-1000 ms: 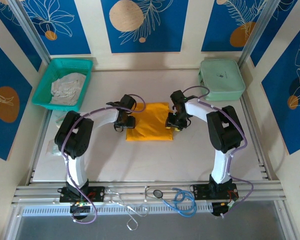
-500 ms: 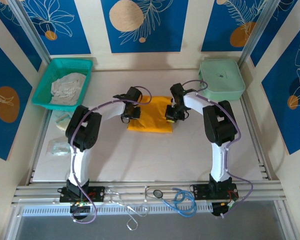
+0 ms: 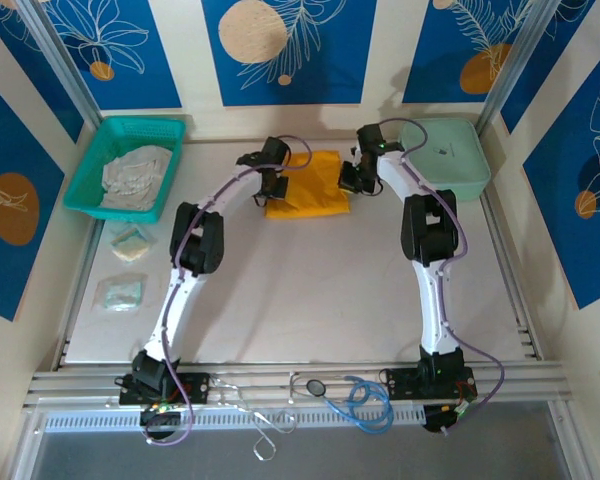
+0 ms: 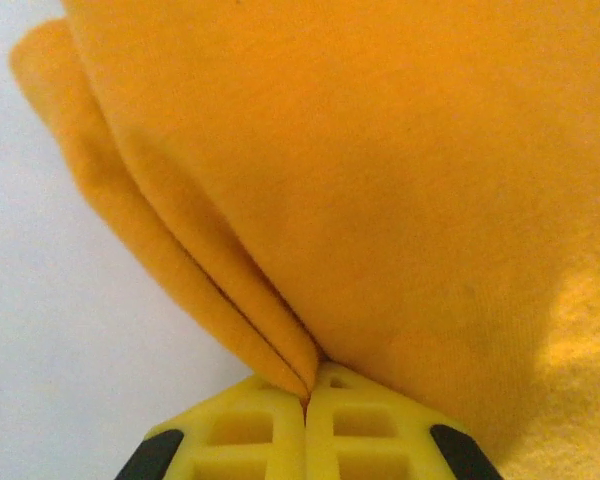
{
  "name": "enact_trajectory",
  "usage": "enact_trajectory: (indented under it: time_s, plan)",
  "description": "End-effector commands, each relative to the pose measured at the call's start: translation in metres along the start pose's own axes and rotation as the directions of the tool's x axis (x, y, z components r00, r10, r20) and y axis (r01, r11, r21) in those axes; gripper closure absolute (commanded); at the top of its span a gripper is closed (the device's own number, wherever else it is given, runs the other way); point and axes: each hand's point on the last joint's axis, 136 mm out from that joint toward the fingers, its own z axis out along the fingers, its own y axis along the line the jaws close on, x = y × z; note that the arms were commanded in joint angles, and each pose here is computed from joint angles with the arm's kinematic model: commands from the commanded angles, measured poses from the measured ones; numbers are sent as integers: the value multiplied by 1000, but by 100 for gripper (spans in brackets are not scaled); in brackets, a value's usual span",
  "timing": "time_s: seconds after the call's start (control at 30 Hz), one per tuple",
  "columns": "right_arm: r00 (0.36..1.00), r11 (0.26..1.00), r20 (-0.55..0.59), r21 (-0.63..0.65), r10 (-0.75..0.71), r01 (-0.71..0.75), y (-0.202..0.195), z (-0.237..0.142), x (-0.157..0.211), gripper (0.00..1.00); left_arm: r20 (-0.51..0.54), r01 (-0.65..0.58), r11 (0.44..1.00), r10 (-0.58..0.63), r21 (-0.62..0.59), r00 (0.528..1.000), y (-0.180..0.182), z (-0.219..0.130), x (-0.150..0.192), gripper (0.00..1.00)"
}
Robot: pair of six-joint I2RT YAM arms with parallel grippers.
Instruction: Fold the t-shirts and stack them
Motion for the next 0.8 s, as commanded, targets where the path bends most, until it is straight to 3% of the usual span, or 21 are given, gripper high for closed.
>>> enact_trajectory:
  time_s: [0.0, 0.17, 0.33, 0.43, 0.7, 0.77]
  plan:
    - [999, 999, -46, -41, -5, 3, 5, 12, -2, 100, -49, -52, 997, 49, -59, 998, 29, 13, 1, 100]
    - [998, 999, -58, -42, 12, -14, 4, 24, -9, 100, 21, -102, 993, 104, -67, 994, 32, 22, -17, 97]
    - [999, 999, -48, -48, 22, -25, 4, 25, -12, 100, 76, -135, 988, 141, -76, 987, 32, 14, -33, 67]
    - [999, 998, -37, -60, 22, -24, 8, 19, -17, 81, 110, -137, 988, 144, -73, 983, 31, 2, -44, 51]
    - [999, 997, 38, -64, -32, 35, 29, -36, -36, 53, 233, -147, 985, 165, -95, 958, 35, -70, -86, 39]
    - [997, 998, 62, -47, -44, 47, 33, -56, -38, 40, 269, -148, 983, 172, -106, 948, 39, -98, -97, 32]
